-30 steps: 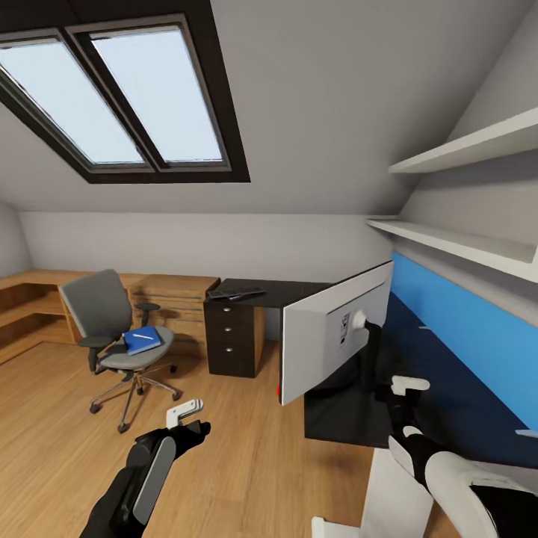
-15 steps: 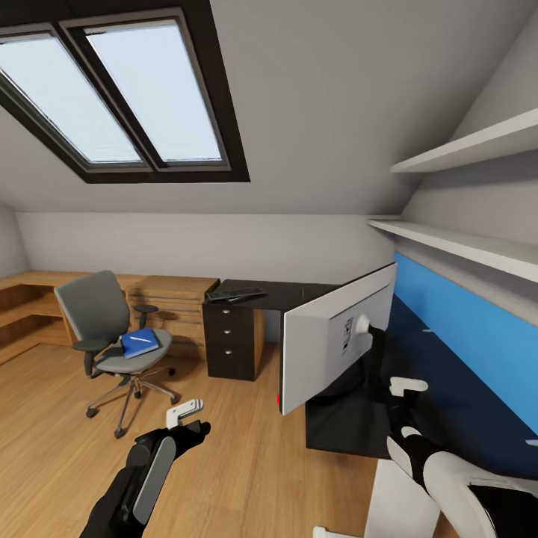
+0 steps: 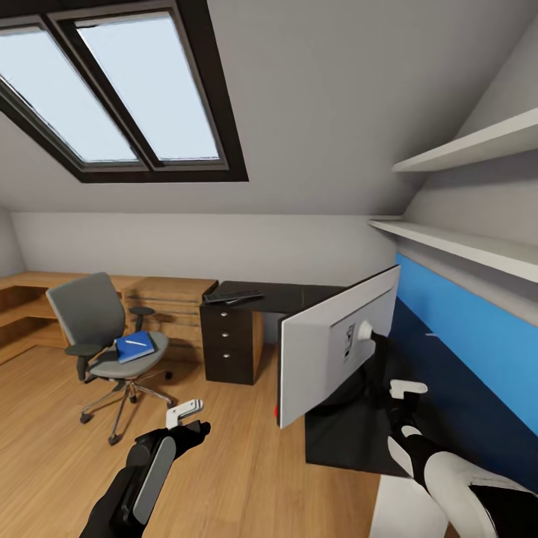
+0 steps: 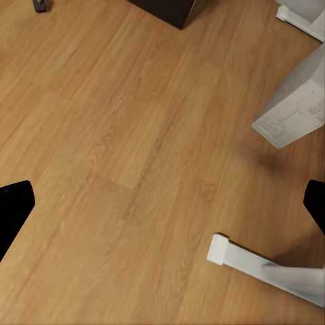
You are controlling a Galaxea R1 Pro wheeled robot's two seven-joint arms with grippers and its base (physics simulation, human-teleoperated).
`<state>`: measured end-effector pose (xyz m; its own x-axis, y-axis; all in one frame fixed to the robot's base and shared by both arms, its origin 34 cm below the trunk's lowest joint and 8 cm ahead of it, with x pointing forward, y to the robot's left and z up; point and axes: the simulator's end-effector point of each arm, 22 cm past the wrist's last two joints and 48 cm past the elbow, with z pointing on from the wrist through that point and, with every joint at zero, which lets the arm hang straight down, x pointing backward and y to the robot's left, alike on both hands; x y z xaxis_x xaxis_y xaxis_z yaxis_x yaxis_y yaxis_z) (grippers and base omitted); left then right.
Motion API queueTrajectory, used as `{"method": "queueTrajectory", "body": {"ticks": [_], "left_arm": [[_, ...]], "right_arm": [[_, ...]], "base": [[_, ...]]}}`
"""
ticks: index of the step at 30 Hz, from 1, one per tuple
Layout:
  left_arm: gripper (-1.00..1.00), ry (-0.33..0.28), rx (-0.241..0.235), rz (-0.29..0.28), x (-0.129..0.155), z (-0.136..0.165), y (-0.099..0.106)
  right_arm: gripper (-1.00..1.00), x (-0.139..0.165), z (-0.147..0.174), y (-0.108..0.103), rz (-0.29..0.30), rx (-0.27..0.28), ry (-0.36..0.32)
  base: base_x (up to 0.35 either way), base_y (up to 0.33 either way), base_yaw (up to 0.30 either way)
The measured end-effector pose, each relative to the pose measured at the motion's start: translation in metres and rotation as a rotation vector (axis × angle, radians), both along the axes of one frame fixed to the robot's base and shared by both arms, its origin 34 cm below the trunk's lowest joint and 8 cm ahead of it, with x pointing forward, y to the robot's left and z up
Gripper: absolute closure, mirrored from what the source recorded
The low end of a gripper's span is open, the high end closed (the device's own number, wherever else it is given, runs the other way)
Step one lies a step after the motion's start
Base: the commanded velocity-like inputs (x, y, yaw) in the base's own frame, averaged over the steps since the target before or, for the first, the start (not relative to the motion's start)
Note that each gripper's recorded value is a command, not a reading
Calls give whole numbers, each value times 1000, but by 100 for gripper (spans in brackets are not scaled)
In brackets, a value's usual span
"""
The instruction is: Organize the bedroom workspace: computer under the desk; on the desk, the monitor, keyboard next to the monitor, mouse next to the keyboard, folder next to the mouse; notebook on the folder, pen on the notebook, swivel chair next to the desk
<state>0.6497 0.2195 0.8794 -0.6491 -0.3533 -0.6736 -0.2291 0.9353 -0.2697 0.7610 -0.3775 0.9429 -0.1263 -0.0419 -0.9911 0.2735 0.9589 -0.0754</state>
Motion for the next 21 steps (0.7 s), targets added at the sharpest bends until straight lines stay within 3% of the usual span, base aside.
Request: {"method": "queueTrajectory", "body": {"ticks": [21], "left_arm": [[-100,2,2,3,0,-1,1]], "right_arm": [[-100,-2,-12,-2,-6,7,61]], "base": [[53,-42,0]]}}
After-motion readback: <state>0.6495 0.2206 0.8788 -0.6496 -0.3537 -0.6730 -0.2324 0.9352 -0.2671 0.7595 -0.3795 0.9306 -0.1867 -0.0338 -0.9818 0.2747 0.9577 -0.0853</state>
